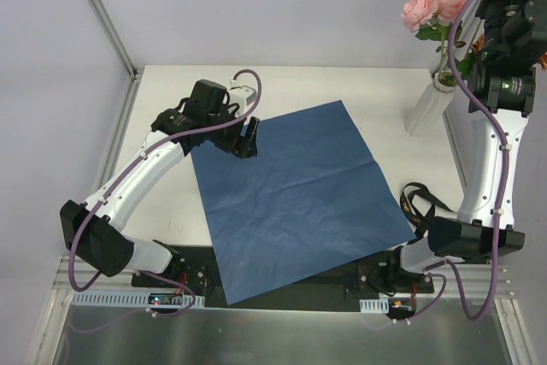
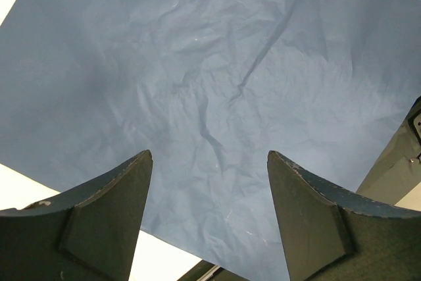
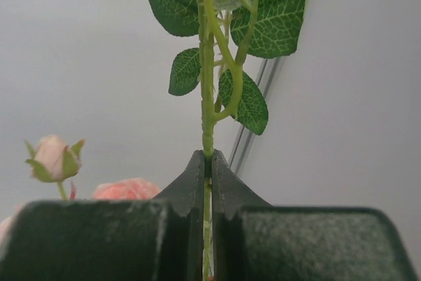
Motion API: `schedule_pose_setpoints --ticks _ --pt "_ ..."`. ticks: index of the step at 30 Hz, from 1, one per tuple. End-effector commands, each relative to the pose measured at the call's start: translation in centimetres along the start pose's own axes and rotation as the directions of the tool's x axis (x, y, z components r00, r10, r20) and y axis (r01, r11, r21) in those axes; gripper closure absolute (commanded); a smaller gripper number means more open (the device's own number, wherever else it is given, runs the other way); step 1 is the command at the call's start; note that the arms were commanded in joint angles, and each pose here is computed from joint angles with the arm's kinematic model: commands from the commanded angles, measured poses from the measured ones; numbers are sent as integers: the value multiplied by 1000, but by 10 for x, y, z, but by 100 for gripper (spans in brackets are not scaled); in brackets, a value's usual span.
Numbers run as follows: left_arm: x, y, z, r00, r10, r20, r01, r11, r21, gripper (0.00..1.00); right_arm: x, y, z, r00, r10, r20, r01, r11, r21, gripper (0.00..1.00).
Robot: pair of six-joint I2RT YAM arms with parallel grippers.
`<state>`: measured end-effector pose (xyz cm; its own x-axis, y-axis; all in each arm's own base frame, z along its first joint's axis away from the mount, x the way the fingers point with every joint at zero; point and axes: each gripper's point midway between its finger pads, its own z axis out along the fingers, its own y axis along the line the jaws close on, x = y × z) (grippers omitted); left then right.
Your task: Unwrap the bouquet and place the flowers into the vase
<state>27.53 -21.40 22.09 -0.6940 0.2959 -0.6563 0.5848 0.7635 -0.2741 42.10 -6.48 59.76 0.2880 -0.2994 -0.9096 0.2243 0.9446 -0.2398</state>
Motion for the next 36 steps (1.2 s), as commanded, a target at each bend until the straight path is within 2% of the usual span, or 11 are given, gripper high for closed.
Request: schedule_pose_setpoints --ticks 1,12,19,28,36 --pt "-10 -1 -6 998 29 48 -30 999 17 30 -44 -30 9 981 54 188 -72 993 90 100" --pt "-15 3 -7 999 18 42 -18 1000 5 30 6 -19 34 988 86 131 -94 994 62 100" --pt "-13 5 -7 1000 11 25 -11 1000 1 30 36 -17 25 996 53 68 -58 996 63 100" --pt "-8 4 -6 1000 7 9 -7 1000 6 30 92 -2 15 995 98 -16 -97 995 36 100" --pt "-3 1 -8 1000 -1 8 0 1000 18 30 118 -2 9 989 131 -63 -128 991 50 99"
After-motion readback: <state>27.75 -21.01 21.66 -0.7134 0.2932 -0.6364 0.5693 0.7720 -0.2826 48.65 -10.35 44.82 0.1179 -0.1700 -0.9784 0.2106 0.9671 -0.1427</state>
